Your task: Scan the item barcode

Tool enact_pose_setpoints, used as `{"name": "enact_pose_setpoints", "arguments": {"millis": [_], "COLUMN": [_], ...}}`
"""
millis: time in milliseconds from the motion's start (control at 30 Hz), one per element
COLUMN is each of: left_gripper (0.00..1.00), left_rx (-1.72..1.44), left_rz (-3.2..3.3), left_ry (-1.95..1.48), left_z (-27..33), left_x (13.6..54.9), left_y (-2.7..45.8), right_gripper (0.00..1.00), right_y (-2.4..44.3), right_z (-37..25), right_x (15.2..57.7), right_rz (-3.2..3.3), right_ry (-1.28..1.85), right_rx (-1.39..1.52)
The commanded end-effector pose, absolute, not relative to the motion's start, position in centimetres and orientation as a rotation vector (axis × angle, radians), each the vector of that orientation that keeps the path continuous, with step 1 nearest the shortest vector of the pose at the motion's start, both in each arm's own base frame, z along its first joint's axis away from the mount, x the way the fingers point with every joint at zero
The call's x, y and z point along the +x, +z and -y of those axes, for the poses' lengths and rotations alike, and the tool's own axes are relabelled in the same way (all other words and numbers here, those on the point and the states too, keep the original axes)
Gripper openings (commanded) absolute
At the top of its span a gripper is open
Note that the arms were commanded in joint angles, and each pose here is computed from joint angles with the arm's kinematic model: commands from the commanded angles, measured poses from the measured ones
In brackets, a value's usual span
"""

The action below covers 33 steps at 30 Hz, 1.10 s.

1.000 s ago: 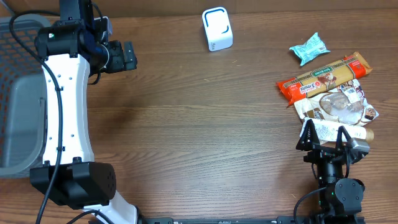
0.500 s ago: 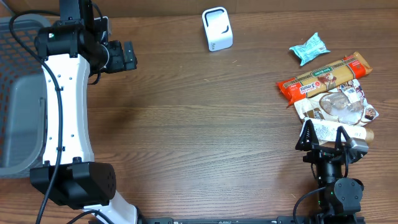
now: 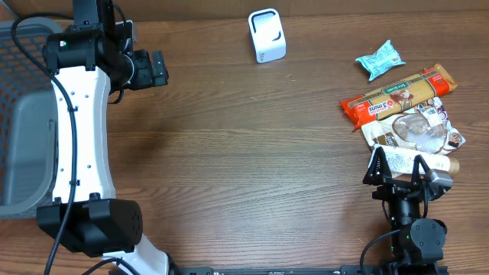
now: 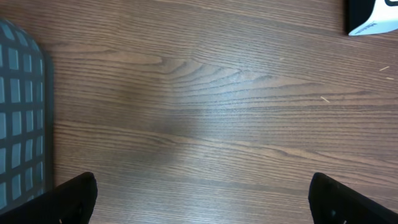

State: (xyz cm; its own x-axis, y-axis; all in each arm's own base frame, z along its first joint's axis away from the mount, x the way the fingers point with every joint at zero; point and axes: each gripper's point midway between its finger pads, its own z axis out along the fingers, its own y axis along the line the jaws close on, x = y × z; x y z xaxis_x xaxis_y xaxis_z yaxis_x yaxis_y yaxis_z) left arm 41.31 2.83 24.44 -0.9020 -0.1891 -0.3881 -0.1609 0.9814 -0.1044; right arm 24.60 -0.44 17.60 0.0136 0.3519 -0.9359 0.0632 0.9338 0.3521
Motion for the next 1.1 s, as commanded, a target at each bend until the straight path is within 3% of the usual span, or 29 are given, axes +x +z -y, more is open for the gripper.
{"name": "enact_pose_setpoints", "arguments": {"millis": [0, 300, 433, 567, 867, 1067], "left_gripper": [1.0, 1.0, 1.0, 0.99, 0.99, 1.0], "left_rx": [-0.192, -0.101, -0.082, -0.066, 0.356, 0.386], "left_rz": [-2.614, -2.263, -2.116, -1.995, -1.652, -1.495], "left_ry": [-0.094, 0.025, -0.007, -0.024, -0.057, 0.015], "left_z": [-2.0, -1.4, -0.9, -0.6, 3.9, 4.4], "left_x": [40.0, 32.6, 29.9, 29.1, 28.8, 27.2], "left_y": [28.7, 40.6, 43.4, 42.0, 32.9, 27.2], "right_gripper": [1.0, 1.0, 1.0, 1.0, 1.0, 1.0], "right_y": [17.5, 17.5, 17.5, 17.5, 17.5, 17.5], "right_z": [0.1, 0.1, 0.1, 0.1, 0.1, 0.1], "right_x": [24.6, 24.6, 24.6, 24.6, 24.6, 24.6], "right_rz": [-1.546, -1.546, -1.546, -1.546, -1.546, -1.546], "right_ry": [0.233, 0.233, 0.233, 0.233, 0.233, 0.233], "right_rx": [0.31, 0.31, 0.31, 0.31, 0.31, 0.31]}}
